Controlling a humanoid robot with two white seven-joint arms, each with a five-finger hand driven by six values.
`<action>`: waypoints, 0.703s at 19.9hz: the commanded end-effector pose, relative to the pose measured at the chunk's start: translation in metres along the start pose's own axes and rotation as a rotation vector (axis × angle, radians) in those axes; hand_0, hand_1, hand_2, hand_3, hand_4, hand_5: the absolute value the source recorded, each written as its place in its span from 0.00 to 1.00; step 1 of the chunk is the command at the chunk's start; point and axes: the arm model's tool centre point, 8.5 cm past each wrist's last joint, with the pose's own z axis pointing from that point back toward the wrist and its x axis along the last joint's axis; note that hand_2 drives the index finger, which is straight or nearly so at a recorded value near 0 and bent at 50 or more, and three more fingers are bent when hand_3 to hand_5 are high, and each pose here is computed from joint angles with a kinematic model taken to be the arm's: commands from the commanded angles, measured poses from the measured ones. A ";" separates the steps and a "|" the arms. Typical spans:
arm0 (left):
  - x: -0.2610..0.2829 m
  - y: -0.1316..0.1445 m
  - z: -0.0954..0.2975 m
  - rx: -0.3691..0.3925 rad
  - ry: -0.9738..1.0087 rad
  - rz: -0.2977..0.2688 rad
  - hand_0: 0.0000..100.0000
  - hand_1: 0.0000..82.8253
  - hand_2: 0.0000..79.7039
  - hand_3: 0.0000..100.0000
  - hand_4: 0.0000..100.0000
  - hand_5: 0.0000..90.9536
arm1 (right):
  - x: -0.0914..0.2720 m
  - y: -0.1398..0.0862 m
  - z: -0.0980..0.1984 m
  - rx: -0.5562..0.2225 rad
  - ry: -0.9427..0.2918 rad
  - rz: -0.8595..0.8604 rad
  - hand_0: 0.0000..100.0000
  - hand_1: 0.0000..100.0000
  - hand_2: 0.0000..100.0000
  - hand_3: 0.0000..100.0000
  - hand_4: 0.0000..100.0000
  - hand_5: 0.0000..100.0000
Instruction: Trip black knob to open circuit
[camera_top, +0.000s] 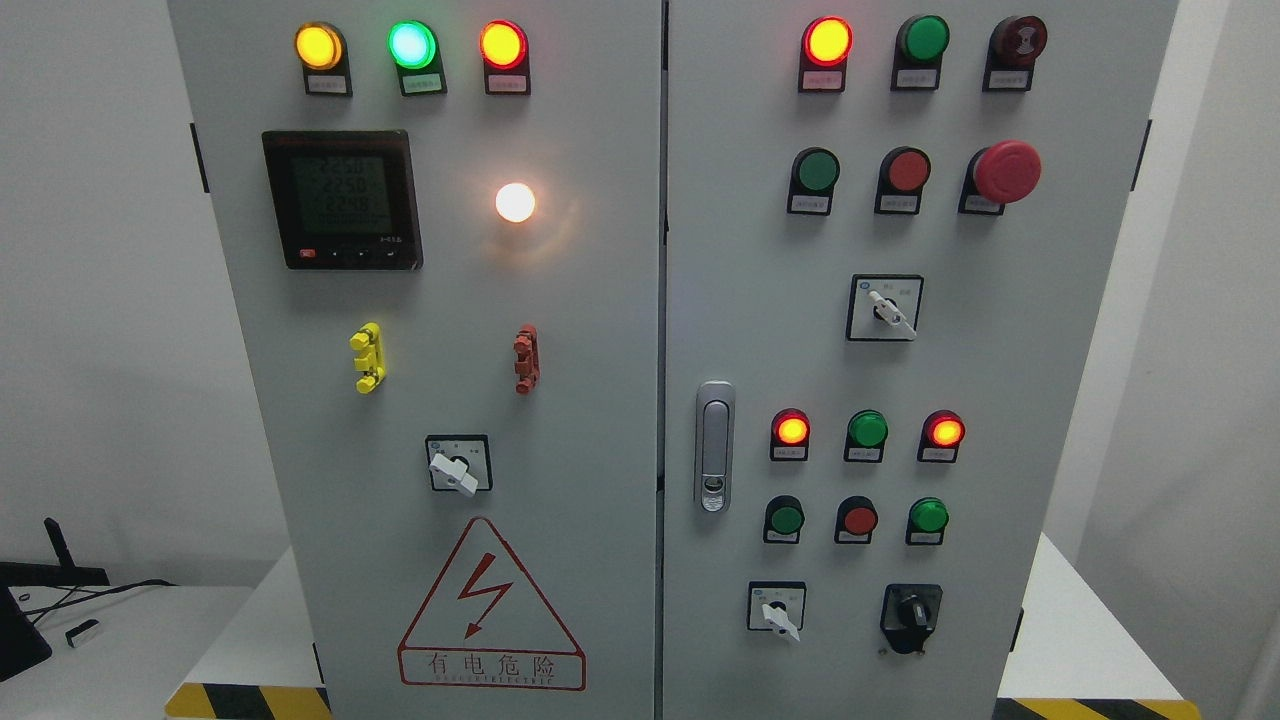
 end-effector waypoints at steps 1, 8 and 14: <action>0.000 -0.001 0.000 -0.006 -0.001 -0.030 0.12 0.47 0.00 0.00 0.00 0.00 | 0.001 0.000 0.000 0.000 -0.004 0.015 0.12 0.31 0.00 0.06 0.02 0.00; 0.000 0.000 0.000 -0.004 -0.001 -0.030 0.12 0.47 0.00 0.00 0.00 0.00 | -0.001 0.000 0.000 0.000 -0.005 0.014 0.12 0.31 0.00 0.06 0.02 0.00; 0.000 -0.001 0.000 -0.006 -0.001 -0.030 0.12 0.47 0.00 0.00 0.00 0.00 | -0.006 0.003 0.011 0.006 -0.105 0.014 0.12 0.31 0.00 0.07 0.02 0.00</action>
